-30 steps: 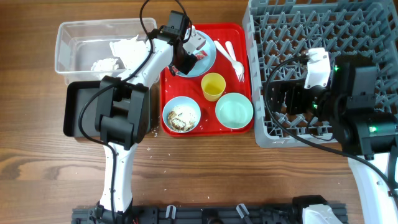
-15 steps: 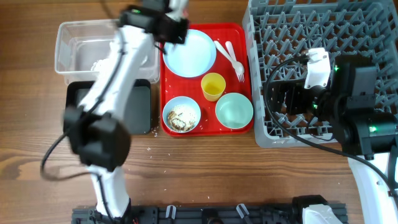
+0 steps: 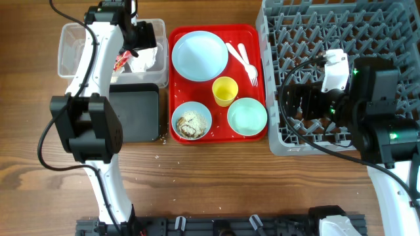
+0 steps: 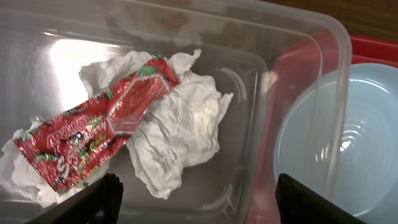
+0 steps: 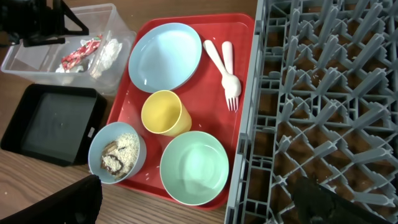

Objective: Sort waste into correct bins and load items into the dishwasher rack
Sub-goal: 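Drop the red wrapper into the clear bin with the left gripper, then grasp the rim of the blue rice bowl with the left gripper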

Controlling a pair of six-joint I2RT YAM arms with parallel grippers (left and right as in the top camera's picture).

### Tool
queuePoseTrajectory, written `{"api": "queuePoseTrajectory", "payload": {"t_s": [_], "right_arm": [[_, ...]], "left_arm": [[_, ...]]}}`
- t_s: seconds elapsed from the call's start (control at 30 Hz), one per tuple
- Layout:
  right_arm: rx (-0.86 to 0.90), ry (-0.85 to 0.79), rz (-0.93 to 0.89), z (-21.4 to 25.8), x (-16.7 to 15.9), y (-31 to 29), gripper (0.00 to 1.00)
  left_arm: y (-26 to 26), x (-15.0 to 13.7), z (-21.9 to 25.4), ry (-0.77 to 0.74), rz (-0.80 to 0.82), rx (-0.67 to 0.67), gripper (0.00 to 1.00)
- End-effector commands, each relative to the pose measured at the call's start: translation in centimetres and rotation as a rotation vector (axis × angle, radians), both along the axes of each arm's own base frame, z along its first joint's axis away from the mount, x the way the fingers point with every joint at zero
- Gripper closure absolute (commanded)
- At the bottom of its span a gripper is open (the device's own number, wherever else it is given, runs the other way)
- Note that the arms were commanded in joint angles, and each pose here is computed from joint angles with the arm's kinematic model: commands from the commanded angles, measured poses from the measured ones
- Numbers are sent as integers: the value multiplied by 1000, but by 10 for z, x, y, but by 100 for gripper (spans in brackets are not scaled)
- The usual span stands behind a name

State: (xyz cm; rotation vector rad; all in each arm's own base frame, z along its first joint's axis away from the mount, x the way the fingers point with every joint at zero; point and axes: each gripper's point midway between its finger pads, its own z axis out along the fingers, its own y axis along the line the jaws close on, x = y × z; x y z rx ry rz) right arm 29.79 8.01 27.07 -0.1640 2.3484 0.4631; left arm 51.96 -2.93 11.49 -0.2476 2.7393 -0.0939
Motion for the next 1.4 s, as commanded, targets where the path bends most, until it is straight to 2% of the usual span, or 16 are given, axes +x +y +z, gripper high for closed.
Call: {"api": "queuePoseTrajectory", "payload": {"t_s": [0.0,0.07,0.1,0.2,0.4,0.6,0.73,0.93,1.1,1.3,1.37], "right_arm": [[12,-16,3,8,3,2,0],[12,-18,3,8,3,2,0],[12,-18,3,8,3,2,0],[12,-17,3,8,3,2,0],[12,-13,3,7,3,2,0],[11,0,3,4,3,2,0],[11,23,2,-1,3,2,0],[10,55,0,-9,5,2,0],[10,57,1,-10,6,2,0],[9,58,0,-10,6,2,0],[9,59,1,-10,6,2,0]], "left_arm": [[-27,-19,56,-56,-59,-104,22],[-48,-39,76,-43,-107,-147,30],[-69,-58,85,-6,-118,-184,32],[-112,-105,73,161,-114,-196,31],[-174,-149,26,250,-178,-77,31],[-200,-188,-7,309,-454,22,31],[-205,-197,-31,322,-492,36,37],[-200,-204,-66,337,-396,21,46],[-199,-206,-83,338,-261,-14,62],[-197,-208,-93,334,-250,-19,80],[-198,-208,-94,331,-252,-20,80]]}}
